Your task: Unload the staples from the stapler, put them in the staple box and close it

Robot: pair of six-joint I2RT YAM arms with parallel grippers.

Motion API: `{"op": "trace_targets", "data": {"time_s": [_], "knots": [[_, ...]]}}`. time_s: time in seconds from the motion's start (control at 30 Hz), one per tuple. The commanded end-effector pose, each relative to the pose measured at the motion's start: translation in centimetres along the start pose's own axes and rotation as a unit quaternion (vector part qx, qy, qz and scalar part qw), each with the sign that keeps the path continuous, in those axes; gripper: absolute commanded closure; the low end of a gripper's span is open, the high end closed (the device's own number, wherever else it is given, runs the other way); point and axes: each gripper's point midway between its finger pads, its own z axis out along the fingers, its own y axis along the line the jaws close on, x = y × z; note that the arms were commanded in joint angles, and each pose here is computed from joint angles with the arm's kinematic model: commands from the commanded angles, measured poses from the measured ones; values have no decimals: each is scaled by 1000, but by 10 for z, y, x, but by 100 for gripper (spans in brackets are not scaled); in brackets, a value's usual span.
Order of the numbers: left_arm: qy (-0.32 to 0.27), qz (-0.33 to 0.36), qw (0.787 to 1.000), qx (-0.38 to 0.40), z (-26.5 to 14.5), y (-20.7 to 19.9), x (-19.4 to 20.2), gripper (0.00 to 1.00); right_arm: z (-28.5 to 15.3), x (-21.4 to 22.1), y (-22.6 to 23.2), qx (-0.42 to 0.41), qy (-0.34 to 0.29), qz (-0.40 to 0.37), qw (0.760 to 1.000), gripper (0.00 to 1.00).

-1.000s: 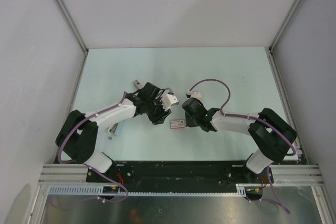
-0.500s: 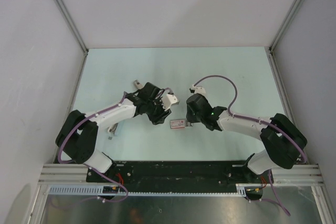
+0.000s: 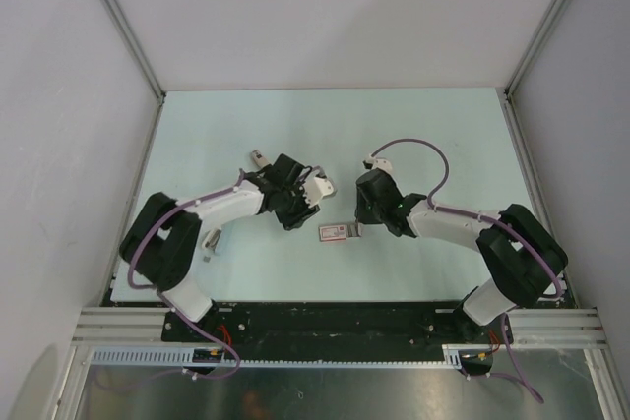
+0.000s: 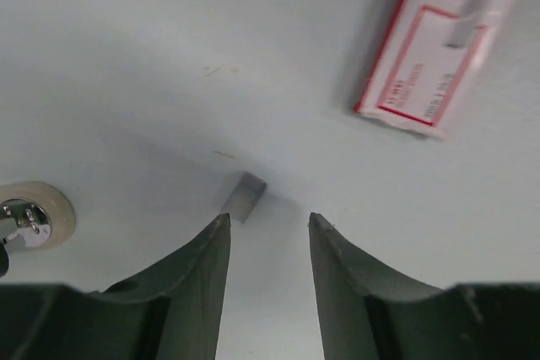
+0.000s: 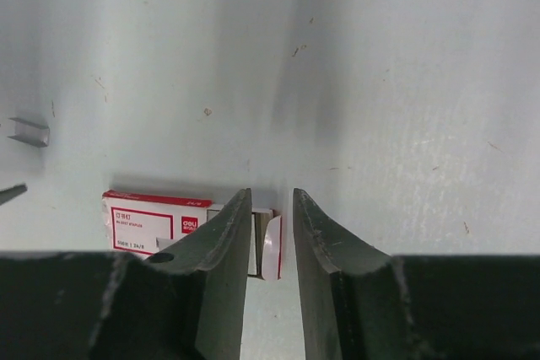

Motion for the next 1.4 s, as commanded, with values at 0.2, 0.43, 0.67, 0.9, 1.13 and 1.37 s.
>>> {"op": "trace_targets", "data": {"time_s": [0.2, 0.43, 0.67, 0.9, 1.13, 1.37], "knots": [[32, 58, 997, -46, 22, 49, 0, 52, -8, -19, -8, 3, -23, 1, 1000, 65], [25, 51, 998, -26, 25, 41, 1, 62, -16, -4, -11, -2, -11, -6, 1000, 65], [25, 43, 999, 0, 30, 25, 7, 78, -24, 20, -5, -23, 3, -22, 999, 65], [13, 32, 999, 16, 29, 10, -2, 81, -22, 29, 3, -40, 12, -29, 999, 65], [-22, 17, 999, 18, 14, 0, -33, 86, -19, 35, 8, -47, 19, -30, 998, 65], [-37, 15, 999, 27, 5, -17, -56, 85, -13, 41, 3, -37, 30, -30, 998, 66]]}}
